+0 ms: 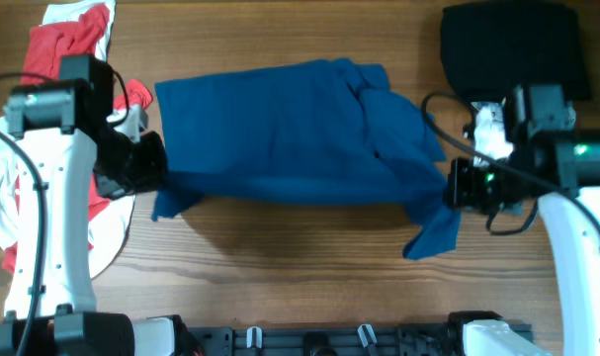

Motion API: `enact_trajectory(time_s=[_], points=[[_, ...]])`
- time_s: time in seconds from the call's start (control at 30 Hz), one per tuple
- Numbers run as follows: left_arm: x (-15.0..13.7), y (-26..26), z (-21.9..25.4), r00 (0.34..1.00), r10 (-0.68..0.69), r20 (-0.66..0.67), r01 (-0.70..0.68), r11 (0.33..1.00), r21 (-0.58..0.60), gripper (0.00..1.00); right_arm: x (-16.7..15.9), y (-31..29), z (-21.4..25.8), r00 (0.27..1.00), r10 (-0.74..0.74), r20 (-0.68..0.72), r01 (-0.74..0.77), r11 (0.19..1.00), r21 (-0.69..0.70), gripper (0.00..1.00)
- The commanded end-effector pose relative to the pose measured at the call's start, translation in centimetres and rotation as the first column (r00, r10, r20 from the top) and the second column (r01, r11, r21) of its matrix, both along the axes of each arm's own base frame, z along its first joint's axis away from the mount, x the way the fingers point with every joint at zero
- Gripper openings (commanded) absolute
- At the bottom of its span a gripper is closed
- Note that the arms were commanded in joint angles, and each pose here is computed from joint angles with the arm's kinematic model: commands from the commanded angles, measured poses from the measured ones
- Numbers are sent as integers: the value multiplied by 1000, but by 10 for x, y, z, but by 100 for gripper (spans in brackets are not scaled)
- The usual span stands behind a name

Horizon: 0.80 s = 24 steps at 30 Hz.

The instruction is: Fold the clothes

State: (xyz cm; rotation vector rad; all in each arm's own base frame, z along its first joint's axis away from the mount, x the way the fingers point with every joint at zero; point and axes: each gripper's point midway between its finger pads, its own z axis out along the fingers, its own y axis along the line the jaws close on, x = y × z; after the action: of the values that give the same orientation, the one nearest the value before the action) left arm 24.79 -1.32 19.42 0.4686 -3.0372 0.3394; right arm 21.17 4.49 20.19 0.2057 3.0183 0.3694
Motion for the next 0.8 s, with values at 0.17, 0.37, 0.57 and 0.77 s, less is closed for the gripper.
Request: enact_trajectory(time_s=[0.17,0.37,0.57,0.77], points=[[-23,-20,-59,967,189,-169,-207,974,-95,4,-40,7,-81,943,-233,-236,247,969,29,4],[-39,-21,-83,950,211,-230,-234,969,-79,4,-54,8,-102,927,-239,-290,255,967,18,4],[-42,-19,-84,947,210,-242,-231,971,-63,4,-53,7,-103,931,-229,-284,244,970,20,4],[-62,-17,-81,927,204,-315,-225,974,-32,4,-52,12,-102,939,-198,-281,221,974,54,56]])
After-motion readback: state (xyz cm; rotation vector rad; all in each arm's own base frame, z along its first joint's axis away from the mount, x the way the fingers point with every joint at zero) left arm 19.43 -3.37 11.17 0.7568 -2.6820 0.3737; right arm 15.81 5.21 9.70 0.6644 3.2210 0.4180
